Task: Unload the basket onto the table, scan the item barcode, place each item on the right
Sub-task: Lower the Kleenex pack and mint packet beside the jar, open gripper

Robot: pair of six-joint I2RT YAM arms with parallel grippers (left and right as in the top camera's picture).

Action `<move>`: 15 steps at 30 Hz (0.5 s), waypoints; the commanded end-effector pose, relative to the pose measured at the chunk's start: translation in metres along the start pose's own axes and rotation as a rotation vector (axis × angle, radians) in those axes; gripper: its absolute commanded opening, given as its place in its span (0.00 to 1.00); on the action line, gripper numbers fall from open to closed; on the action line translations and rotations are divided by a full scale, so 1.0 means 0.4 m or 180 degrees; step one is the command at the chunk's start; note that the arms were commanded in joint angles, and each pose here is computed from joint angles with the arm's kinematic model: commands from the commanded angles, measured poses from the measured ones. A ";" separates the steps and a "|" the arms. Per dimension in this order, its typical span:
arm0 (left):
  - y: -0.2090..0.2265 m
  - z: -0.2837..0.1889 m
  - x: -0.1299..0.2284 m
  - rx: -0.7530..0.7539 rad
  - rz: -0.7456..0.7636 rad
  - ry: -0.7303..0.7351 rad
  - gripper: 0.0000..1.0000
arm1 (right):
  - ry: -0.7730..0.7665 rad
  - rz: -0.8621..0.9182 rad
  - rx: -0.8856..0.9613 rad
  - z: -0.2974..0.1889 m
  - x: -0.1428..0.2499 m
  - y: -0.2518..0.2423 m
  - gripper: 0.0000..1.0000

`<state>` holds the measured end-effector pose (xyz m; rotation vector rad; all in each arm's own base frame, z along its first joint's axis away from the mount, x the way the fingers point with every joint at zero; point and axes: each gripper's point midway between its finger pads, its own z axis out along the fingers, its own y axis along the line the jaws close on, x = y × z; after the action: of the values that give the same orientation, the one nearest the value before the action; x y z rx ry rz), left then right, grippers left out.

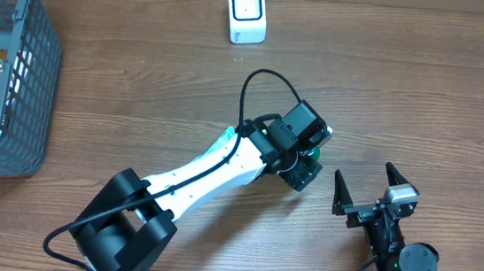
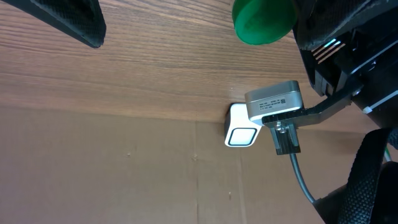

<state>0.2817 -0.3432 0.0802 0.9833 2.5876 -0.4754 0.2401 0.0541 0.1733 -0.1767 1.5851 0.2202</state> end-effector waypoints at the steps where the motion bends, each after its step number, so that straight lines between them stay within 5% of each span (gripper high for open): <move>1: -0.011 -0.019 -0.022 0.0063 0.0153 -0.0081 0.73 | -0.0010 -0.0015 -0.0001 0.000 0.005 -0.001 1.00; 15: -0.119 -0.031 -0.008 0.0822 0.0058 0.0017 0.70 | -0.0010 -0.0015 -0.0001 0.000 0.005 -0.001 1.00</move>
<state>0.2569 -0.3601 0.0859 1.0699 2.5970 -0.6992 0.2401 0.0540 0.1732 -0.1758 1.5856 0.2205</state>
